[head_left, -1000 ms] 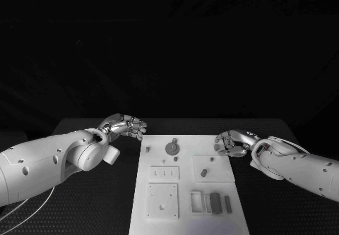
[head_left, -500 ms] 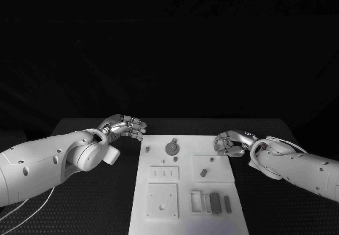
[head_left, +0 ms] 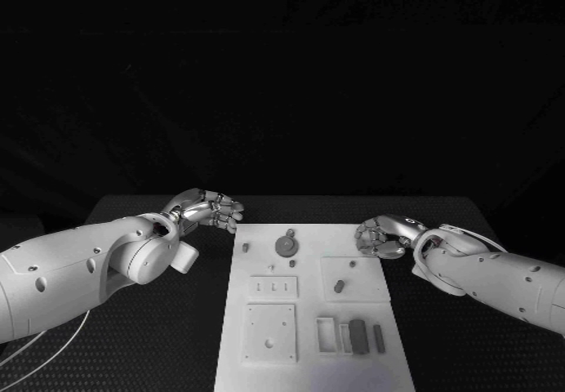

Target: Assemble the parts on the task board

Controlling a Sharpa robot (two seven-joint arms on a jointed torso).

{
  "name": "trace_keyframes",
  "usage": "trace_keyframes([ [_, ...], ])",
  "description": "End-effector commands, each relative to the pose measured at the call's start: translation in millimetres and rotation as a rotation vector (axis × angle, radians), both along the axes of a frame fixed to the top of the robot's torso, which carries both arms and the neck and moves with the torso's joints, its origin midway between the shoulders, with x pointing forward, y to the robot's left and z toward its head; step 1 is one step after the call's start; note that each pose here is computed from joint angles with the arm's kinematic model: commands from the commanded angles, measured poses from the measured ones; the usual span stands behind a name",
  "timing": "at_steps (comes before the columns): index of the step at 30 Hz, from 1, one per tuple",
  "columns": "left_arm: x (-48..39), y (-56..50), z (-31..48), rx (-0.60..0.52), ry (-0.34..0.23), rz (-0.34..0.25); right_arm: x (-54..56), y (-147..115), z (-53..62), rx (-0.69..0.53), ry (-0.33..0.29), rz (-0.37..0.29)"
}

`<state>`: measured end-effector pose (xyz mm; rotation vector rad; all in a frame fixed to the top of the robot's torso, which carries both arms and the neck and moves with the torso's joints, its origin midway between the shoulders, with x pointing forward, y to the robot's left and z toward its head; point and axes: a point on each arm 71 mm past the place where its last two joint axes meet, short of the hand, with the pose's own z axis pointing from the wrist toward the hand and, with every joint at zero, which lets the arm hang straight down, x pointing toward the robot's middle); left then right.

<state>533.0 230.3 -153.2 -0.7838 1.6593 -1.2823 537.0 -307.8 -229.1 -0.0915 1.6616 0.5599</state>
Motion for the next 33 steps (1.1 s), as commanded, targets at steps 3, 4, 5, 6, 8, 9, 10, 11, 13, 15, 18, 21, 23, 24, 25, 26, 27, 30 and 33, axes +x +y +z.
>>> trace_keyframes([
  [3,-0.7,-2.7,0.5,0.002,-0.001,-0.016,-0.1,2.7,-4.5,-0.016,0.015,0.012],
  [4,-0.6,-2.5,0.5,0.003,-0.001,-0.015,-0.3,3.0,-5.5,-0.016,0.017,0.011],
  [5,-0.6,-2.5,0.4,0.003,0.000,-0.016,-0.4,3.2,-5.9,-0.016,0.017,0.011],
  [6,-0.6,-2.3,0.4,0.003,0.000,-0.015,-0.5,3.4,-6.3,-0.016,0.019,0.011],
  [8,-0.6,-2.2,0.4,0.003,0.000,-0.016,-0.6,3.5,-6.6,-0.016,0.019,0.011],
  [9,-0.6,-2.0,0.4,0.004,0.001,-0.016,-0.6,3.5,-6.7,-0.016,0.019,0.009],
  [10,-0.6,-1.8,0.3,0.004,0.001,-0.015,-0.6,3.3,-6.9,-0.017,0.019,0.009],
  [11,-0.6,-1.7,0.3,0.004,0.001,-0.015,-0.5,3.2,-7.0,-0.018,0.019,0.008],
  [13,-0.6,-1.7,0.2,0.004,0.002,-0.016,-0.4,2.9,-7.3,-0.019,0.020,0.007],
  [15,-0.6,-1.6,0.3,0.004,0.002,-0.015,-0.4,2.6,-7.7,-0.020,0.021,0.006],
  [18,-0.7,-1.6,0.3,0.004,0.002,-0.016,-0.4,2.9,-7.9,-0.020,0.020,0.006],
  [21,-0.7,-1.6,0.3,0.004,0.003,-0.016,-0.2,3.1,-7.5,-0.025,0.011,0.004],
  [23,-0.7,-1.6,0.3,0.004,0.003,-0.016,0.0,2.5,-7.2,-0.026,0.006,-0.001],
  [24,-0.7,-1.7,0.2,0.004,0.003,-0.016,0.0,2.2,-7.2,-0.026,0.005,-0.002],
  [25,-0.7,-1.7,0.2,0.004,0.003,-0.017,0.1,1.5,-7.0,-0.027,0.003,-0.006],
  [26,-0.6,-1.6,0.2,0.004,0.003,-0.016,0.2,1.1,-6.9,-0.027,0.002,-0.008],
  [27,-0.5,-1.4,0.2,0.005,0.003,-0.016,0.3,0.9,-7.0,-0.028,0.001,-0.009],
  [30,-0.6,-1.2,0.2,0.005,0.003,-0.016,0.5,1.3,-6.8,-0.028,-0.002,-0.010],
  [33,-0.9,-1.5,0.2,0.004,0.004,-0.017,0.4,2.1,-6.5,-0.027,-0.005,-0.010],
])
